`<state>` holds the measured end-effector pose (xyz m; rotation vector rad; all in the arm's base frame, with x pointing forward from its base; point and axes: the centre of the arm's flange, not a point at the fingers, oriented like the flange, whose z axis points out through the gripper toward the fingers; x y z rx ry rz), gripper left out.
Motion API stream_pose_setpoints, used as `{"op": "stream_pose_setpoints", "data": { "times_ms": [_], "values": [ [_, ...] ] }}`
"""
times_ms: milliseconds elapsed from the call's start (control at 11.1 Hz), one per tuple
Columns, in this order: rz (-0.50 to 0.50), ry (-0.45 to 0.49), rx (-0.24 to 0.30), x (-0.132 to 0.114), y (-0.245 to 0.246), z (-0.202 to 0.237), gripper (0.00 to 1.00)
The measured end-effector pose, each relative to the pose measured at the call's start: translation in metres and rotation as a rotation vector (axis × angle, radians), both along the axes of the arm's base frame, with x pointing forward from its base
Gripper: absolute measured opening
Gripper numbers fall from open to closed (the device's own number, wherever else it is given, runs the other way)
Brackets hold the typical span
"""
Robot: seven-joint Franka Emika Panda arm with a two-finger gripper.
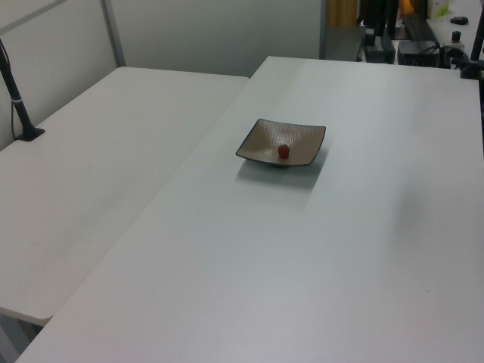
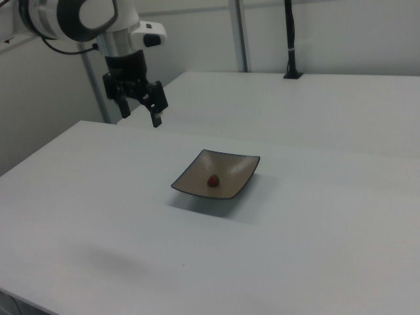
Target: Strawberries on a ceramic plate
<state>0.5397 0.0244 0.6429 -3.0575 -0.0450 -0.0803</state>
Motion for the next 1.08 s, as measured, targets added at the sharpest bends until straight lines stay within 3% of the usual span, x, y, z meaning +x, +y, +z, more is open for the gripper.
{"op": "stream_pose_setpoints", "data": {
  "times_ms": [361,1083],
  "values": [
    [0.041,-0.010,-0.099,0.001,0.041,-0.015,1.00],
    [0.039,-0.064,-0.096,0.013,0.041,-0.032,1.00]
  ]
}}
